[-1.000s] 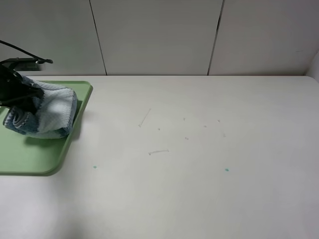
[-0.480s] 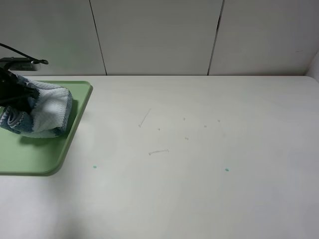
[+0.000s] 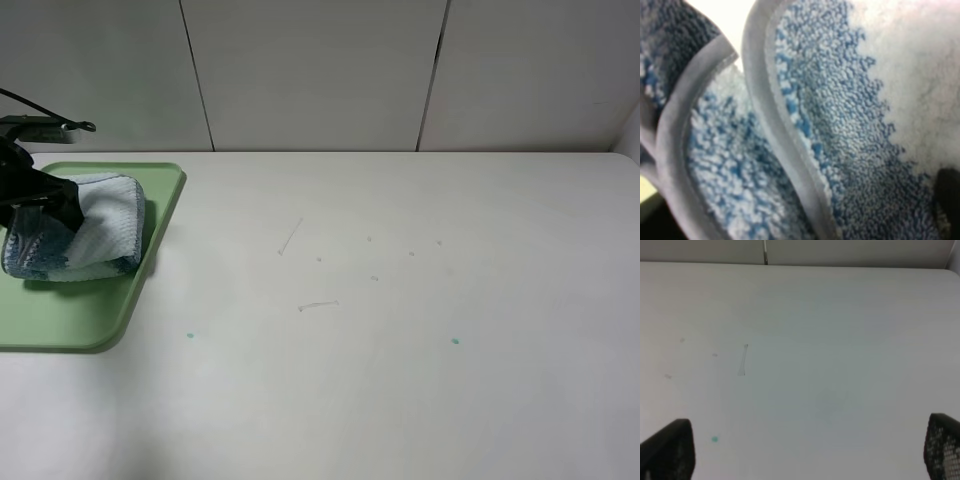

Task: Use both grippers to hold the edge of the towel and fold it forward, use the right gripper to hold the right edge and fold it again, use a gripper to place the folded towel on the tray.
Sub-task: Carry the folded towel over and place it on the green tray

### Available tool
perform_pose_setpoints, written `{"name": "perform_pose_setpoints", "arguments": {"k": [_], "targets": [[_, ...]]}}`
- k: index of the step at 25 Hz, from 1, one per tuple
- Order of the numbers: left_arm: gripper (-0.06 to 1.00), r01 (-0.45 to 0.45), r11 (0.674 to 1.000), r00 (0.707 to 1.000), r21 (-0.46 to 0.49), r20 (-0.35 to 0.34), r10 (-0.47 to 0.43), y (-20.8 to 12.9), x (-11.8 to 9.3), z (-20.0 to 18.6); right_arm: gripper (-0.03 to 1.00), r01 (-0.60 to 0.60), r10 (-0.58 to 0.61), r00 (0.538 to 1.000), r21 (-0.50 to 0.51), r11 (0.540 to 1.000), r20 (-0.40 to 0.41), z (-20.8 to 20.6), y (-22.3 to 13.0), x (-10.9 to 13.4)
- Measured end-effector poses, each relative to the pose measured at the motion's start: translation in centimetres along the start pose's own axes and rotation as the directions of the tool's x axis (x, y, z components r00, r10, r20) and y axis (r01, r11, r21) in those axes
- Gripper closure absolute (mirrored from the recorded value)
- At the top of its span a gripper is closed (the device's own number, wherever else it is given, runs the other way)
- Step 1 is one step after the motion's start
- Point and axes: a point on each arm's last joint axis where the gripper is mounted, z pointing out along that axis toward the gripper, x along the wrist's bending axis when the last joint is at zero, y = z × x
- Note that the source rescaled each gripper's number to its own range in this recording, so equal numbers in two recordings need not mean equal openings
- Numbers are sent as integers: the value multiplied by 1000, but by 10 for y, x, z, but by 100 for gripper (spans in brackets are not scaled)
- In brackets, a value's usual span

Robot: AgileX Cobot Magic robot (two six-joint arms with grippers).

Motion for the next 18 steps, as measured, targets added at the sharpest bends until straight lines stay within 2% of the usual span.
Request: {"name": "perform_pose_setpoints", "arguments": {"k": [6, 14, 18], "targets": [[-5, 0, 1000, 1000, 6, 2, 0, -1, 0, 0, -3, 0, 0, 1000, 0, 1000, 0, 0, 0, 0], [-5, -1, 999, 1000, 36, 14, 1, -3, -1, -1, -3, 0, 0, 1000, 0, 1000, 0, 0, 0, 0], [-5, 8, 999, 1000, 40, 16, -9, -7, 1, -14, -3, 0, 0, 1000, 0, 1000, 0, 0, 0, 0]]}}
